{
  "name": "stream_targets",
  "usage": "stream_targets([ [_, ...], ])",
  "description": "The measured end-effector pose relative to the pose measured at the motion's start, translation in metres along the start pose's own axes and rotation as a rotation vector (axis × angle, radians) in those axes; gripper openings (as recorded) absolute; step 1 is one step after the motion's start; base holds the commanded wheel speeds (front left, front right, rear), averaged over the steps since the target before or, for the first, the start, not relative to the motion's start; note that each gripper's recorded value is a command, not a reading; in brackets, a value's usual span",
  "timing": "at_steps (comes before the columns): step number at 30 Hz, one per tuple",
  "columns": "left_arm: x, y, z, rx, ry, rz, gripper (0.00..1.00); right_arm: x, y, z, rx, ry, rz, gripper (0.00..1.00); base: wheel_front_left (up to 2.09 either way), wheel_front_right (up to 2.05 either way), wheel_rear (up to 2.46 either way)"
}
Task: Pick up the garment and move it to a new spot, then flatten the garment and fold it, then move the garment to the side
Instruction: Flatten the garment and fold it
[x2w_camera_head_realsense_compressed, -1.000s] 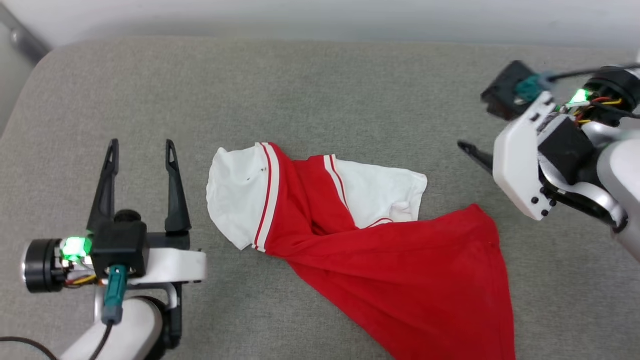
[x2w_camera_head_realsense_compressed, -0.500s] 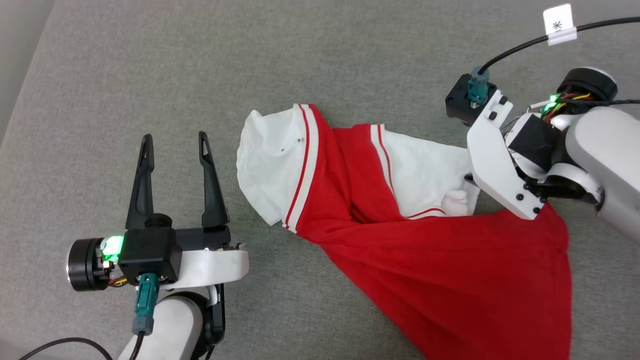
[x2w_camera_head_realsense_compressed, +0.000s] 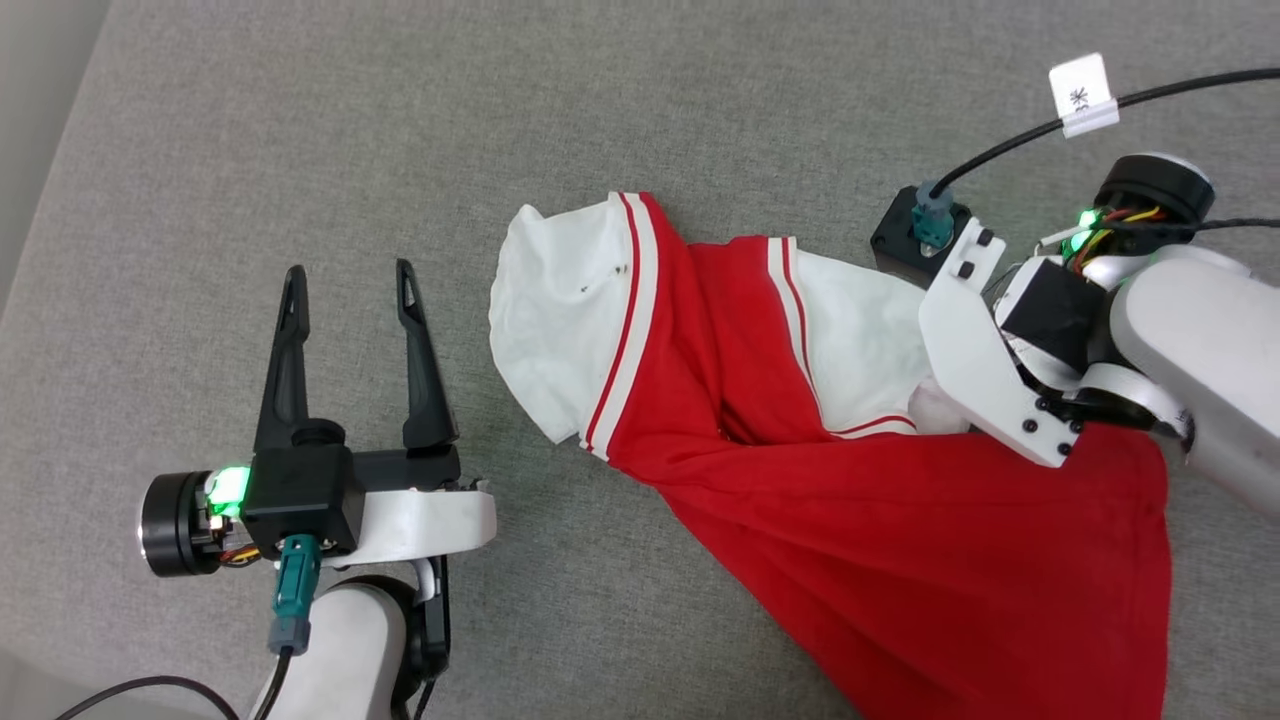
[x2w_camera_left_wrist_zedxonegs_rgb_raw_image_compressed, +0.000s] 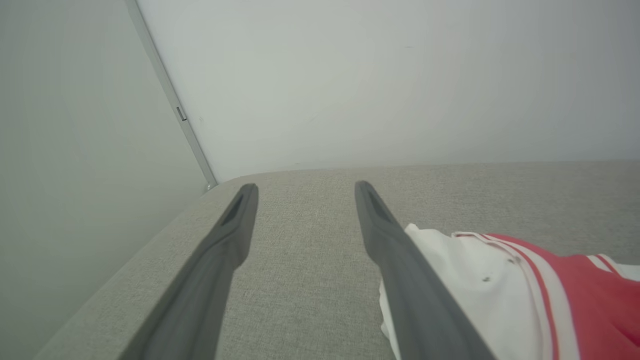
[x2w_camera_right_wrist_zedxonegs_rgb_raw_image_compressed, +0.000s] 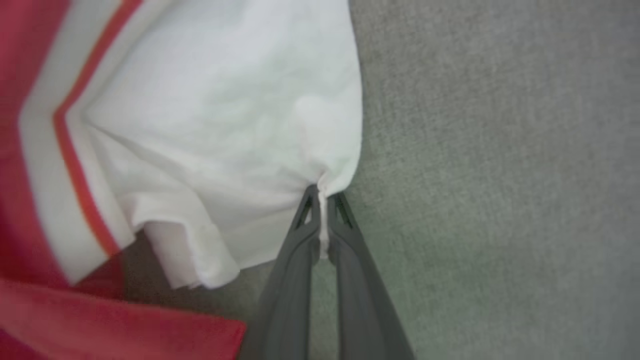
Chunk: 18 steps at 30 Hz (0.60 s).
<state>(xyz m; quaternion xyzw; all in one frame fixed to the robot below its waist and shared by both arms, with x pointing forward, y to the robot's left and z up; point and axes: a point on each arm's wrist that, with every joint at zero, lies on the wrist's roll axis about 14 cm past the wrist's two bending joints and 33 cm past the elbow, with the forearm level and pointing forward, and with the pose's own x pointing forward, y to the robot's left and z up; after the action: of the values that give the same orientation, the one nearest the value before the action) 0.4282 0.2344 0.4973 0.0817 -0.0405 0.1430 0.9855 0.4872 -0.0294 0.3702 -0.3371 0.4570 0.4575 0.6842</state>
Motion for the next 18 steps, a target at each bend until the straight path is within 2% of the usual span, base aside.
stream_targets([
  [5,-0.005,0.002,0.007,-0.006,-0.015,-0.003,1.00,-0.022,-0.001,0.015,-0.015,-0.093,-0.046,0.00,0.00,0.00,0.00],
  [6,-0.011,0.004,0.013,-0.015,-0.026,-0.005,1.00,-0.048,-0.003,0.034,-0.039,-0.181,-0.087,0.00,0.00,0.00,0.00],
  [10,-0.019,0.004,0.021,-0.029,-0.041,-0.010,1.00,-0.089,-0.006,0.049,-0.065,-0.274,-0.146,0.00,0.00,0.00,0.00],
  [14,-0.025,-0.001,0.026,-0.044,-0.052,-0.031,1.00,-0.126,-0.019,0.034,-0.045,-0.297,-0.224,0.00,0.00,0.00,0.00],
  [18,-0.029,-0.006,0.027,-0.053,-0.054,-0.053,1.00,-0.157,-0.042,-0.002,0.047,-0.281,-0.303,0.00,0.00,0.00,0.00],
])
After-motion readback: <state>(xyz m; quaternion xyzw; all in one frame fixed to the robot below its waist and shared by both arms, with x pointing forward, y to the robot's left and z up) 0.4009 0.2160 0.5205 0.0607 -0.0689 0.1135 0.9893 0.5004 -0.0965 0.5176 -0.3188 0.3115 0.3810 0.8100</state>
